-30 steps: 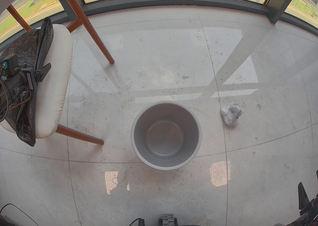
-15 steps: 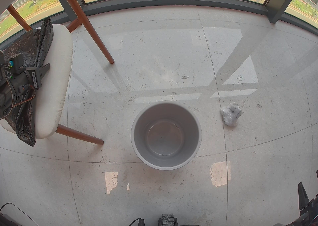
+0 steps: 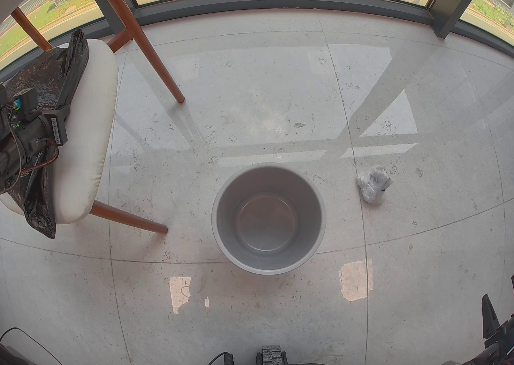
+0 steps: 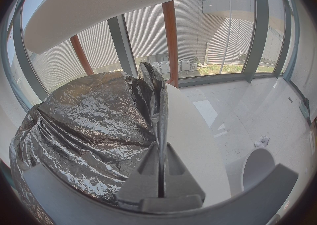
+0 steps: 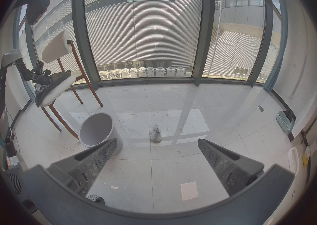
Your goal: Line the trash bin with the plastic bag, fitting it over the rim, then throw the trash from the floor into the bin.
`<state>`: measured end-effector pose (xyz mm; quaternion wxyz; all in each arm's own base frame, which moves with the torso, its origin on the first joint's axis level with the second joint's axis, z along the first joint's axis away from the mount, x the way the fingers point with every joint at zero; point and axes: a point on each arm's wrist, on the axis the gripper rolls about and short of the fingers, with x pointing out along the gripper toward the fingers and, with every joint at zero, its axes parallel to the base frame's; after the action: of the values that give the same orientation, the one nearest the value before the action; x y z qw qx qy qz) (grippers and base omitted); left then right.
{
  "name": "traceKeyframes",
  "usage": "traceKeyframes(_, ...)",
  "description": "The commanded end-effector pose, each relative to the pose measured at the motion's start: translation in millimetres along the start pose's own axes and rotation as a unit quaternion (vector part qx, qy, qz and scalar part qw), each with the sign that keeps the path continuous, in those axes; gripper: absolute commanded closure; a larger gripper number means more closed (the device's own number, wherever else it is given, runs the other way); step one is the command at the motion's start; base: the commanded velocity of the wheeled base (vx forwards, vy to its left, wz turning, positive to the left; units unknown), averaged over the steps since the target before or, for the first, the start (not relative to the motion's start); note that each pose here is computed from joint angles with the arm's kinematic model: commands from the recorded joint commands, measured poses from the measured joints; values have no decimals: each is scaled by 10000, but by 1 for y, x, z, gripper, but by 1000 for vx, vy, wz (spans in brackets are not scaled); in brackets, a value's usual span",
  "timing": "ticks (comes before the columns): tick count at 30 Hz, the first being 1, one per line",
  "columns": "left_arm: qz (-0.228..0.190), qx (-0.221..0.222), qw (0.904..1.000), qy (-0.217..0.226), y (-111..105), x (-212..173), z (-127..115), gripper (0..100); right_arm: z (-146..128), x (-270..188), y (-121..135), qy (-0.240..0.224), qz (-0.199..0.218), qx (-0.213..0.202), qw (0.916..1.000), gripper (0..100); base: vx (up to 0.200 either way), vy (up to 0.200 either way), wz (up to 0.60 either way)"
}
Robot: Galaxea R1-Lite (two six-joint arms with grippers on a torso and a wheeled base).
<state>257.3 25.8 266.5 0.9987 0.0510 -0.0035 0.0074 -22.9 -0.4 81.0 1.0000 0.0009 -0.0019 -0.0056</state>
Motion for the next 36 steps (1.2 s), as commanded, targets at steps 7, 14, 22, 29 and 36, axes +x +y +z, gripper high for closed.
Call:
traceKeyframes(7, -682, -615, 9957, -87, -16, -12, 5, 100, -5, 0, 0, 19, 3, -1, 10000, 0, 0, 0, 0)
traceKeyframes(14, -1444, -1143, 9825, 284, -39, -37, 7, 100, -5, 0, 0, 19, 3, -1, 10000, 0, 0, 0, 0)
traceKeyframes(22, -2582, -1777, 9476, 626, -71, -87, 18, 100, -5, 0, 0, 11, 3, -1, 10000, 0, 0, 0, 0)
traceKeyframes(29, -2806, -1760, 9421, 521, -72, -111, 16, 100, -5, 0, 0, 19, 3, -9, 10000, 0, 0, 0, 0)
traceKeyframes(36, -3107, -1745, 9337, 353, -76, -128, 20, 100, -5, 0, 0, 19, 3, -1, 10000, 0, 0, 0, 0)
